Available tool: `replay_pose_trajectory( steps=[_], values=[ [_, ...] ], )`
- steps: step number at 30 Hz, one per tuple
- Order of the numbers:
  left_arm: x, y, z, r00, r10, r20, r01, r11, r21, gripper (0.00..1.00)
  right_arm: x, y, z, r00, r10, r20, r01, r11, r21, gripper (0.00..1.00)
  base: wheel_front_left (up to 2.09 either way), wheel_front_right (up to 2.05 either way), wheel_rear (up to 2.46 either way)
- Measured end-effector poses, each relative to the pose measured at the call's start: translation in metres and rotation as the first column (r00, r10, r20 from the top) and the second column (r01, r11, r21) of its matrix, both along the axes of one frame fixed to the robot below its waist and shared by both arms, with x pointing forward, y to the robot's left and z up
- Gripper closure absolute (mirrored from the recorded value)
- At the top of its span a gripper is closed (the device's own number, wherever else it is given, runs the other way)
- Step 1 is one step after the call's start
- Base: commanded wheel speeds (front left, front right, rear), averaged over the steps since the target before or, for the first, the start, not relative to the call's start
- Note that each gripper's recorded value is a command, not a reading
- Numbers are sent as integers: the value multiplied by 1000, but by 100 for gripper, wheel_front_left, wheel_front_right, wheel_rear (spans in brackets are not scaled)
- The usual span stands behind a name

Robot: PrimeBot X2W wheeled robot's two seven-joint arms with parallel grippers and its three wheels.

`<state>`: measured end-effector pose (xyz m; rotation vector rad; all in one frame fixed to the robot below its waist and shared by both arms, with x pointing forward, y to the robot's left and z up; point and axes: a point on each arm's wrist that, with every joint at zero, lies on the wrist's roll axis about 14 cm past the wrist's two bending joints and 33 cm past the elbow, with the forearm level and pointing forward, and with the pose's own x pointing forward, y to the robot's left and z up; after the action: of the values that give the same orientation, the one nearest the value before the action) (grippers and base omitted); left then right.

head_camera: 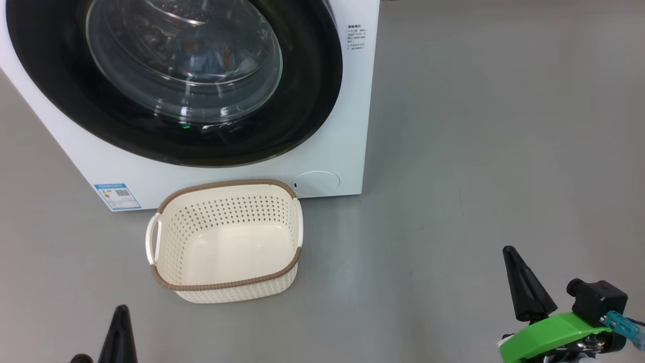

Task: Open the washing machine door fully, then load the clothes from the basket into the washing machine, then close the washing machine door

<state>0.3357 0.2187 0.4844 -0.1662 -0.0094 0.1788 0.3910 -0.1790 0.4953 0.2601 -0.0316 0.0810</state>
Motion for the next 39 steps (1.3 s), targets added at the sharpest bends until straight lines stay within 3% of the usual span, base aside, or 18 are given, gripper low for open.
replay_pose_trajectory(
  steps=[18,39],
  values=[
    [0,0,-13,999,11,-33,-18,974,-224,100,-1,-8,-4,998,-39,-48,48,979,200,100,0,0,0],
    [9,-4,-18,999,5,-36,-21,887,-462,100,-3,-17,-7,993,-66,-96,99,907,409,100,0,0,0]
  ],
)
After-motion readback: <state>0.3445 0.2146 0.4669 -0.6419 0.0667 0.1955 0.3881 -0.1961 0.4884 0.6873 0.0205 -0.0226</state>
